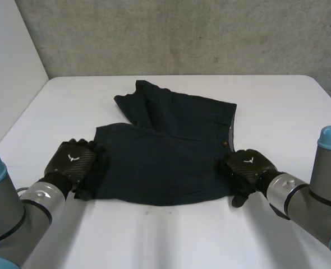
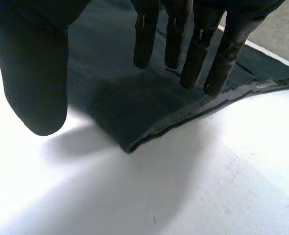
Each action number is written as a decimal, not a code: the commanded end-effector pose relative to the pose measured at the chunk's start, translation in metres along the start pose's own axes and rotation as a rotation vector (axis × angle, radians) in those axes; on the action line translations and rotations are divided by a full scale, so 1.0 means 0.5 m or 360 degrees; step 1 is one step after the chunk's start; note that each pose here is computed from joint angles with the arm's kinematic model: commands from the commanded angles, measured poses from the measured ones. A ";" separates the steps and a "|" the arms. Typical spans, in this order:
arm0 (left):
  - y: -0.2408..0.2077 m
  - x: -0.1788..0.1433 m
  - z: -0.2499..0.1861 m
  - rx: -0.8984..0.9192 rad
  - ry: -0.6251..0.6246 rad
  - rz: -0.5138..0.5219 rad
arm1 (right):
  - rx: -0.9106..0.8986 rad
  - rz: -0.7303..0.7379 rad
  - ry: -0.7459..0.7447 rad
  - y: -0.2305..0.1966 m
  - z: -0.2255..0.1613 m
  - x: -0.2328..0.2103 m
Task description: Fold the shorts.
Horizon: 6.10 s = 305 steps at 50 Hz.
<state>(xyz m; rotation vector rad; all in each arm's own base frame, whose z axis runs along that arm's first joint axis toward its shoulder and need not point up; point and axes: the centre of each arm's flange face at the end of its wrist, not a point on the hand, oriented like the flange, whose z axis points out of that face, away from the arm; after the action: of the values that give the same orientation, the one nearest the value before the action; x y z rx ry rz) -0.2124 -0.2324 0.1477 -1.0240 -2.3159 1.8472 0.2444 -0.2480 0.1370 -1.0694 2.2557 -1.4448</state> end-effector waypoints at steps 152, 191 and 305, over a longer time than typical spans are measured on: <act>-0.067 0.077 0.360 0.0255 0.0364 0.0441 | -0.0532 -0.0485 -0.0204 0.028 -0.113 -0.042; -0.121 -0.011 0.194 -0.0246 -0.0211 0.0218 | -0.0484 -0.0409 -0.0169 0.019 -0.108 -0.039; -0.104 0.090 0.094 0.0265 0.0059 -0.0077 | 0.0023 0.0086 0.0294 -0.017 0.108 0.090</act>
<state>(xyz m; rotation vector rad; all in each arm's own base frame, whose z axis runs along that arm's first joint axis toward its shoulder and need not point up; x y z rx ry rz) -0.2952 -0.2691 0.1720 -0.9694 -2.1339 1.9204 0.2446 -0.3053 0.1473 -0.8960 2.3825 -1.5650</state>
